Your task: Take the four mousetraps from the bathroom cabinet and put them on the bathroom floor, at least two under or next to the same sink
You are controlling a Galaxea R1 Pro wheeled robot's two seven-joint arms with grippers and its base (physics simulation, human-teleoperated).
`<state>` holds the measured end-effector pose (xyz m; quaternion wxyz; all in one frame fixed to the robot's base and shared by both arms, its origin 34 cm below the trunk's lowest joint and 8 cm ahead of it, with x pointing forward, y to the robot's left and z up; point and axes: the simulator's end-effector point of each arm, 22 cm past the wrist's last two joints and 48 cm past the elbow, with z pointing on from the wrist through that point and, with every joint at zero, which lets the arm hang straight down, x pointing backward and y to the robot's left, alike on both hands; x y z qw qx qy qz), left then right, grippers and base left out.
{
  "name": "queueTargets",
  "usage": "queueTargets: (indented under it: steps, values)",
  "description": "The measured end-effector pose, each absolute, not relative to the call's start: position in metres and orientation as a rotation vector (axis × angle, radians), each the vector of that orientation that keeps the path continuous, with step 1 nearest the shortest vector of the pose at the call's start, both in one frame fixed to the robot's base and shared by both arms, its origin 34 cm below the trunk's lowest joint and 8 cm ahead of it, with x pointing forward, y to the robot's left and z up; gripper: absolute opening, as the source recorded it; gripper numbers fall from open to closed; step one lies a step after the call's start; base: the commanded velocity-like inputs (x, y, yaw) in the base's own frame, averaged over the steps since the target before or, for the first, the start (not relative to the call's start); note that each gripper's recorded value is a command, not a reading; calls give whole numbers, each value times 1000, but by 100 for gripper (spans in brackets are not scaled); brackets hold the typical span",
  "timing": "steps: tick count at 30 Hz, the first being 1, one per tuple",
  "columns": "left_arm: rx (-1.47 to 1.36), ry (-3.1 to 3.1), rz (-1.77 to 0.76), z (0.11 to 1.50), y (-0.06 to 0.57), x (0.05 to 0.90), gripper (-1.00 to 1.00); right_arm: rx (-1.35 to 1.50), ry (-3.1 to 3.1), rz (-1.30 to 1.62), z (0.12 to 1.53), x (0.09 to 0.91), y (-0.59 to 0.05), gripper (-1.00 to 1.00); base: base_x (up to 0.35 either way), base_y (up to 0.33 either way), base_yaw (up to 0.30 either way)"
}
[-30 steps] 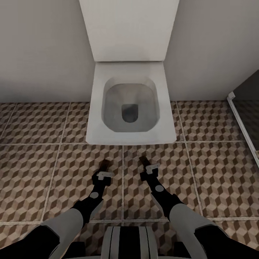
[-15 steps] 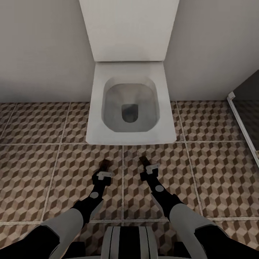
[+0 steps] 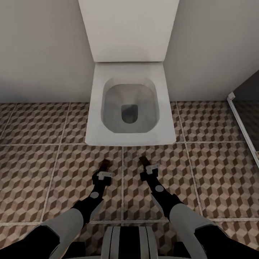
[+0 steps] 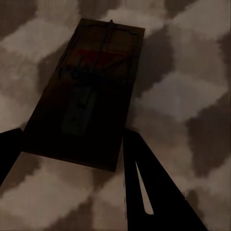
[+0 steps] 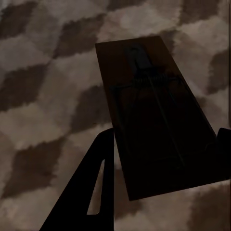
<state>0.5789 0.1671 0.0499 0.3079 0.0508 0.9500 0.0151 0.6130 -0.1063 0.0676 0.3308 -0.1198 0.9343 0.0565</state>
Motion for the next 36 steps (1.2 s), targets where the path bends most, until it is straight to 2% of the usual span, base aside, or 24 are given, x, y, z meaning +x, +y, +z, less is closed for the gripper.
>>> queueTargets:
  steps: [12, 18, 19, 36]
  values:
    - [134, 2511, 40, 50, 167, 579, -100, -313, 2442, 148, 68, 613, -106, -100, 281, -101, 0]
    - [134, 2512, 40, 50, 167, 579, -100, -313, 2443, 148, 68, 613, -106, -100, 89, -29, 0]
    - [135, 2512, 40, 50, 167, 579, -100, -313, 2443, 148, 68, 613, -106, 100, 21, -7, 0]
    - [136, 2513, 43, 49, 169, 578, -100, -312, 2443, 146, 67, 613, -107, 100, 2, -1, 0]
